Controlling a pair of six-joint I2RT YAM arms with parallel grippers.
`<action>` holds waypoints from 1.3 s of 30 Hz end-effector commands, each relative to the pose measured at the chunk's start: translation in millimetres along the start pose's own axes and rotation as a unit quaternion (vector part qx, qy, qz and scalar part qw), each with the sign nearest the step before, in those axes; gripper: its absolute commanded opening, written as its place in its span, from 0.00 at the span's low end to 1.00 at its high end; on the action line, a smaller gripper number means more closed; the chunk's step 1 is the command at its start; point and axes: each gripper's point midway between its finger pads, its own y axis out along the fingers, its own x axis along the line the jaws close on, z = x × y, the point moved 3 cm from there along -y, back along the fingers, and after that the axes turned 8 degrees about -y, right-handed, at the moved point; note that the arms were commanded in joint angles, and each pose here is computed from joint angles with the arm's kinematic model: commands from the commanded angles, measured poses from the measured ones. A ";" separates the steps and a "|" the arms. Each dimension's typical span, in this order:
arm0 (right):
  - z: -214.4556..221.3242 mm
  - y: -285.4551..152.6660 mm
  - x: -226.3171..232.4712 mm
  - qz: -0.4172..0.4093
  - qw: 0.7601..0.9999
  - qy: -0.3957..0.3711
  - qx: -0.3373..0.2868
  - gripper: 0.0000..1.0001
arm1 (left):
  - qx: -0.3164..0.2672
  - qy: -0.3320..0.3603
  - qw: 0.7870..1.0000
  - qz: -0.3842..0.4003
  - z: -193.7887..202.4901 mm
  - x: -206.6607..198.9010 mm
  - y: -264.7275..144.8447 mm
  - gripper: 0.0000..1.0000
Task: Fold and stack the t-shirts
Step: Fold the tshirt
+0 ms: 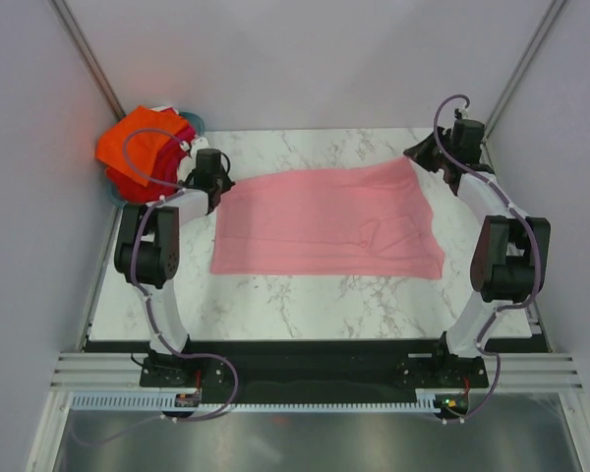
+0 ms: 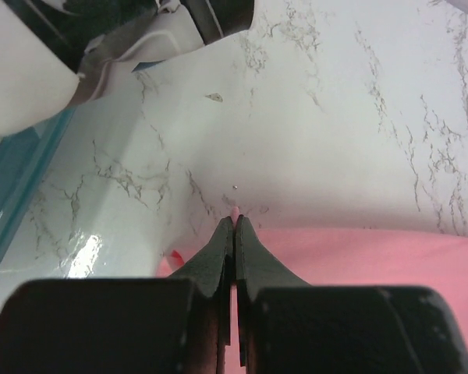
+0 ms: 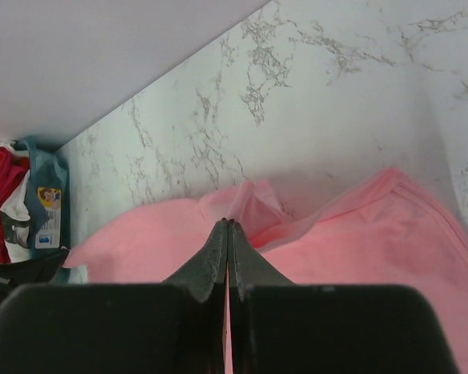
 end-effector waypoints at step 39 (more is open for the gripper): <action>66.5 -145.1 -29.7 0.104 0.988 0.007 -0.118 0.00 | -0.106 -0.084 0.986 0.101 -10.4 8.1 -70.4 0.04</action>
